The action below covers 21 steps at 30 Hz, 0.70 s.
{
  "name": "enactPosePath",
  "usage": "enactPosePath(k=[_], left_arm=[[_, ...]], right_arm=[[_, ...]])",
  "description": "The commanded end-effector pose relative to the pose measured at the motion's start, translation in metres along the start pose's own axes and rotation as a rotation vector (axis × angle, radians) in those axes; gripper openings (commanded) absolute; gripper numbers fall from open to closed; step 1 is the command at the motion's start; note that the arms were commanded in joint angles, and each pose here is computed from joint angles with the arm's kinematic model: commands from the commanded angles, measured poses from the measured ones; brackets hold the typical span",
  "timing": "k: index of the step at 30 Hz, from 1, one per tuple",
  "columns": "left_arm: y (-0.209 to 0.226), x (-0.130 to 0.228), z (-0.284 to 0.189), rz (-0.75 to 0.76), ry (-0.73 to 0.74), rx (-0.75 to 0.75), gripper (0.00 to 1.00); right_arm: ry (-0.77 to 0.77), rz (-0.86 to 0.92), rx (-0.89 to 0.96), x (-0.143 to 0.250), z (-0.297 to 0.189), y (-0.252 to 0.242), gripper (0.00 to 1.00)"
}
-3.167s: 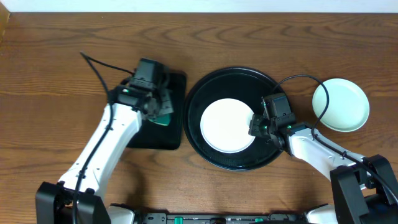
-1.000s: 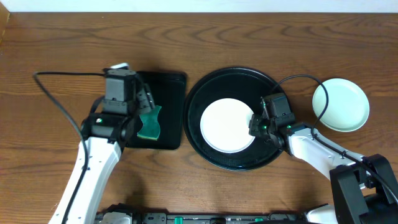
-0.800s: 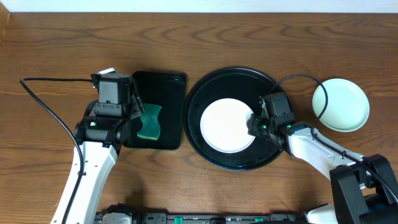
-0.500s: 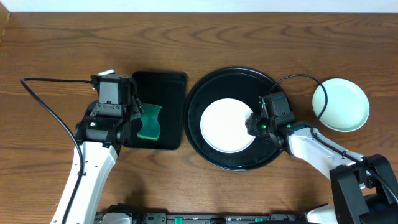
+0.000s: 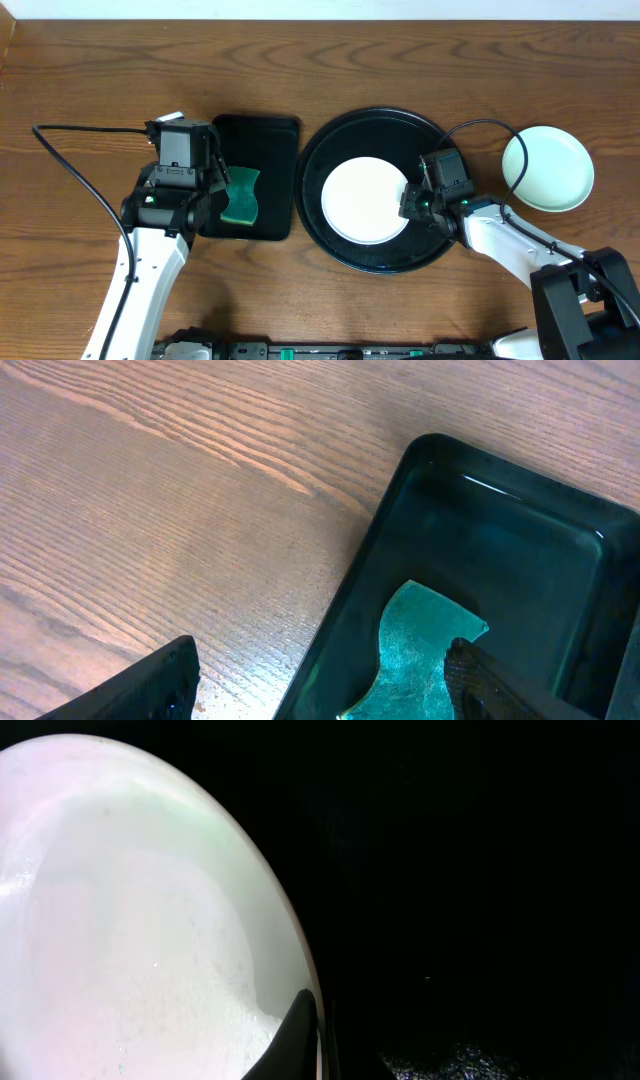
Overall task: Clean dirty plates on tray and stack at the side
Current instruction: 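Lift the pink plate off the round tray with the right gripper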
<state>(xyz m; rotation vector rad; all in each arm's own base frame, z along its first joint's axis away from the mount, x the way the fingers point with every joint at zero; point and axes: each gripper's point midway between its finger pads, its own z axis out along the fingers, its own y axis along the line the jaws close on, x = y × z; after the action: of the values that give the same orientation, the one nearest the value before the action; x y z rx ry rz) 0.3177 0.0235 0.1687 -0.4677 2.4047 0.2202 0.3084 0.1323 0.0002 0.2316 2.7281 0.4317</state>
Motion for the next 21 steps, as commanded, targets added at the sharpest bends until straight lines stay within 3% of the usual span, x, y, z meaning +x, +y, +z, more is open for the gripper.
enactPosePath(k=[1, 9, 15, 21], left_arm=[[0.002, -0.008, -0.004, -0.006, -0.022, -0.009, 0.79], [0.002, -0.008, -0.004, -0.006, -0.022, -0.010, 0.79], [0.002, -0.008, -0.004, -0.006, -0.022, -0.009, 0.79], [0.002, -0.008, -0.004, -0.006, -0.022, -0.010, 0.79]], right_arm=[[0.085, 0.029, 0.060, 0.026, 0.010, -0.019, 0.01], [0.194, 0.189, -0.147, 0.024, -0.001, -0.010, 0.01], [0.223, 0.291, -0.118, 0.016, -0.011, -0.031, 0.01], [0.215, 0.280, -0.140, 0.002, -0.017, -0.022, 0.01]])
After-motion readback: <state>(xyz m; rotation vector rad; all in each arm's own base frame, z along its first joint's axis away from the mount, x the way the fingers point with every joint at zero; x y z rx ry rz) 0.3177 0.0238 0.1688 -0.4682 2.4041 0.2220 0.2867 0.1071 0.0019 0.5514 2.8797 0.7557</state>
